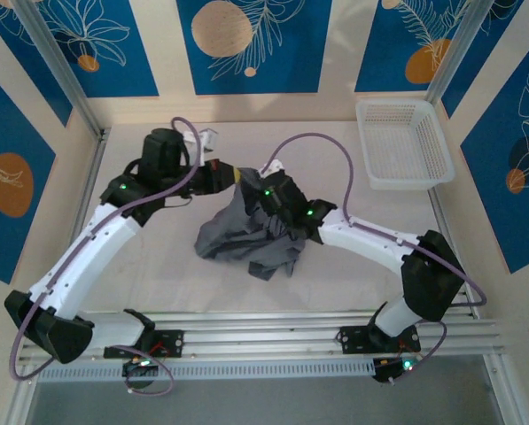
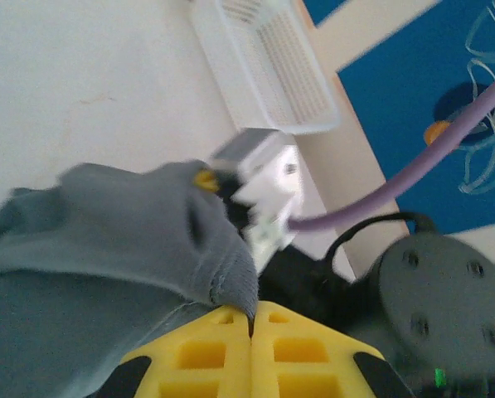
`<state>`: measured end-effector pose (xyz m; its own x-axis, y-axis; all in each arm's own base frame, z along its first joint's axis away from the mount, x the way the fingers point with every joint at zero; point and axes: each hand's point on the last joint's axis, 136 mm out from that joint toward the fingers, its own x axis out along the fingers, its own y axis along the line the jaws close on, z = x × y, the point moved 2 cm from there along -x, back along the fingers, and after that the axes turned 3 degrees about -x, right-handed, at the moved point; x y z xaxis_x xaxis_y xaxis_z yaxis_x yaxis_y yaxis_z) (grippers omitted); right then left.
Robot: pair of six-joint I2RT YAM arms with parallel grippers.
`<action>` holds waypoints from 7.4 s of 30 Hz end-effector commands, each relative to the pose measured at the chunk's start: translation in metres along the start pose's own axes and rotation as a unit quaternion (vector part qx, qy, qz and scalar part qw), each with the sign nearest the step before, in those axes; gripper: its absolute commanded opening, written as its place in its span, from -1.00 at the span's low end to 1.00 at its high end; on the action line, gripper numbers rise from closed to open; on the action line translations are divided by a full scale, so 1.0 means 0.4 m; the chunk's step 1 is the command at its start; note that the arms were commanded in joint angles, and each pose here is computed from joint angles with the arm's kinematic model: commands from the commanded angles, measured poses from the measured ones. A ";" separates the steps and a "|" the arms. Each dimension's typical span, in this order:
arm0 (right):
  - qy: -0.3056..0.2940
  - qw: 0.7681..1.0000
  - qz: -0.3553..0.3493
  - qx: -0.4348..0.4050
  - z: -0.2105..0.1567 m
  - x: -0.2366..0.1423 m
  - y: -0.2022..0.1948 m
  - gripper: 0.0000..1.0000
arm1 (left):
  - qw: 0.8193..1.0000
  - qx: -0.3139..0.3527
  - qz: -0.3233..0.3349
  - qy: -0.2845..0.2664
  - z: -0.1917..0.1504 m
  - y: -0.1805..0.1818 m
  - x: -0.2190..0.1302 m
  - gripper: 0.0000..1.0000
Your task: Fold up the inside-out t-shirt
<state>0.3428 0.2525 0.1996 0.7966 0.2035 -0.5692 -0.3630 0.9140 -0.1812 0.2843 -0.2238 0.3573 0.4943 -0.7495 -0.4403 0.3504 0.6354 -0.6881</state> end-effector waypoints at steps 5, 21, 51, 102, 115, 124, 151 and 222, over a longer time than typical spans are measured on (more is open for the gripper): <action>0.190 0.959 0.165 0.128 -0.225 -0.055 -0.060 0.04 | 0.997 0.021 0.030 -0.075 0.093 0.017 -0.177 -1.00; -0.012 0.900 0.388 0.197 0.161 -0.364 -0.035 -1.00 | 0.996 0.024 0.065 -0.053 0.104 0.078 -0.136 -1.00; -0.317 0.876 0.283 0.230 0.680 -0.852 -0.331 -1.00 | 0.937 0.136 -0.020 -0.321 0.389 -0.252 -0.436 -1.00; 0.055 0.861 0.474 0.176 0.051 -0.145 0.310 -1.00 | 0.974 -0.045 0.214 -0.053 0.122 0.371 0.088 -0.88; 0.040 0.801 0.560 0.208 0.090 -0.214 0.167 -1.00 | 0.999 0.027 0.037 0.028 -0.135 0.303 0.044 0.59; 0.056 0.785 0.582 0.203 0.094 -0.221 0.185 -1.00 | 0.991 0.052 0.097 0.080 -0.300 0.407 0.119 0.80; 0.182 0.904 0.285 0.263 -0.163 -0.045 -0.118 -0.64 | 0.986 -0.066 -0.121 0.096 -0.141 0.110 0.047 -1.00; -0.083 0.806 0.525 0.261 0.217 -0.389 -0.022 -0.96 | 0.965 -0.059 0.255 -0.006 -0.321 0.520 0.078 -0.68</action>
<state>0.2752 0.2574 0.3106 0.2450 0.9479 -0.2037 -0.5640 0.3102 0.7653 0.2844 -0.1795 0.1740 0.6468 -0.4671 -0.6029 0.1318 0.8471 -0.5149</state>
